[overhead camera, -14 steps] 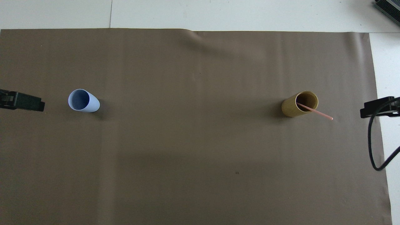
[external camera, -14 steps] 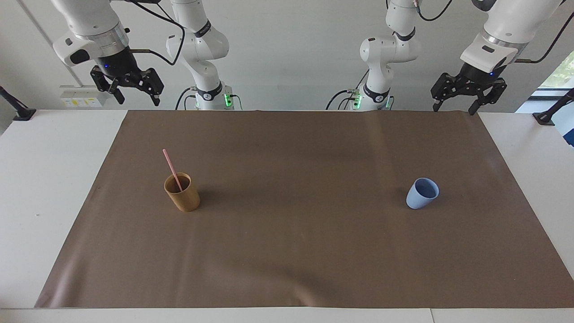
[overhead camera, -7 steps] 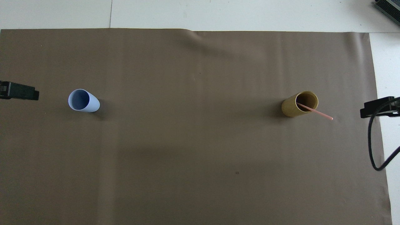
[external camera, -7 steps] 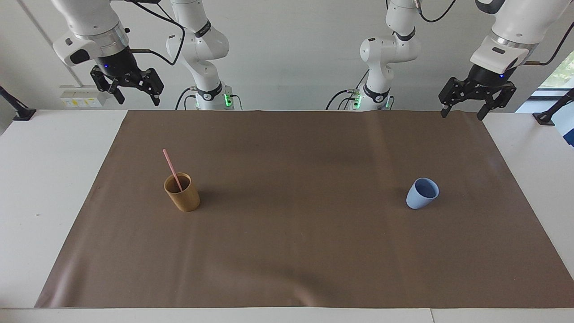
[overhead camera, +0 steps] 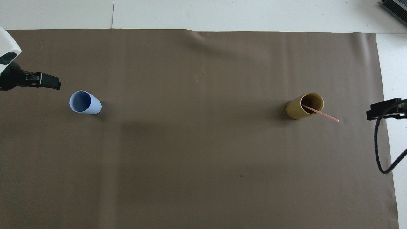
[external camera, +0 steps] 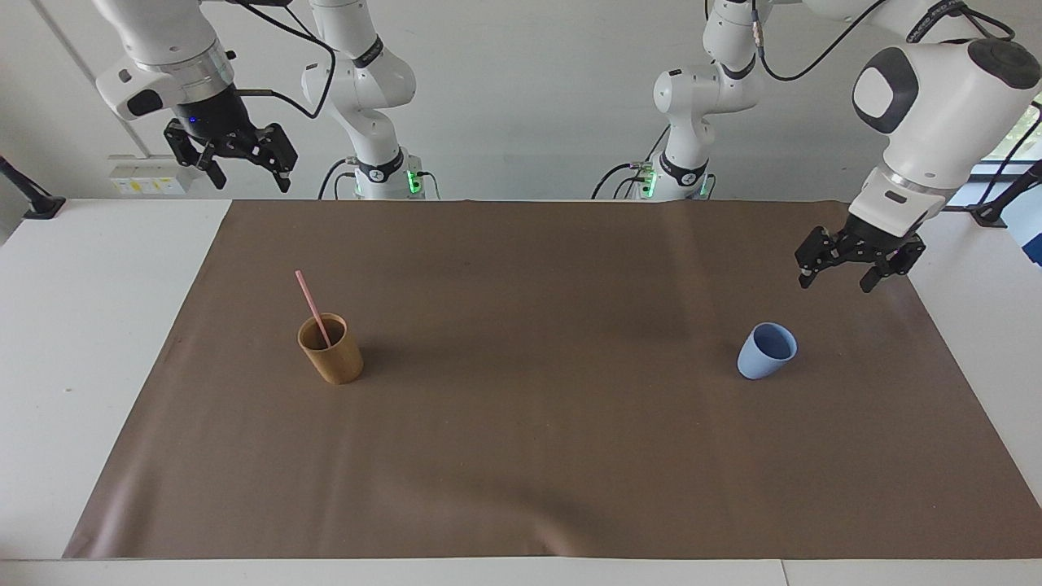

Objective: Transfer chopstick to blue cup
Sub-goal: 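Reach the left gripper to the blue cup and grasp it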

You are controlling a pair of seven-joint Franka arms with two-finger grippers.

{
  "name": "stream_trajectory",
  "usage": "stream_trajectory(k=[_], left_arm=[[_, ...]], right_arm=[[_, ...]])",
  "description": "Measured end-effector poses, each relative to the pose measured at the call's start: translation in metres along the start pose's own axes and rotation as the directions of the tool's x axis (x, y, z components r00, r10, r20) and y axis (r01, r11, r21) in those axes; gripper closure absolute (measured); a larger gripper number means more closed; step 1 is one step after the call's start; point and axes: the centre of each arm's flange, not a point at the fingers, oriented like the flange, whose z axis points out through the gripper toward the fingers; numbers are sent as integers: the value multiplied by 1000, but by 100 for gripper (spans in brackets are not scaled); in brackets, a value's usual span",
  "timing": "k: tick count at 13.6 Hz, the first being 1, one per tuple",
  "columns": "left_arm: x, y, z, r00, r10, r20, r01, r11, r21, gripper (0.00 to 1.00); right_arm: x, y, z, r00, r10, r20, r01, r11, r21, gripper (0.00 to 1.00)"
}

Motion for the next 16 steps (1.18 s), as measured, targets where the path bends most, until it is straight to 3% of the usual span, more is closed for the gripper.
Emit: stream_trajectory(k=[6,10,12,13,14,16], left_arm=[[-5,-43,106,998,26,60,-25,1000,-13,0],[-17,-38,148,997,31,67,-30,999,-17,1],[-20,-34,157,998,29,61,-27,999,-28,13],[-22,-32,162,998,27,56,-25,999,-31,14],[-24,-31,167,998,25,52,-23,999,-33,22],[-26,-31,171,999,5,46,-2,999,-45,52]], right_arm=[[0,0,0,1000,0,0,0,1000,0,0],[0,0,0,1000,0,0,0,1000,0,0],[0,0,0,1000,0,0,0,1000,0,0],[0,0,0,1000,0,0,0,1000,0,0],[0,0,0,1000,0,0,0,1000,0,0],[0,0,0,1000,0,0,0,1000,0,0]])
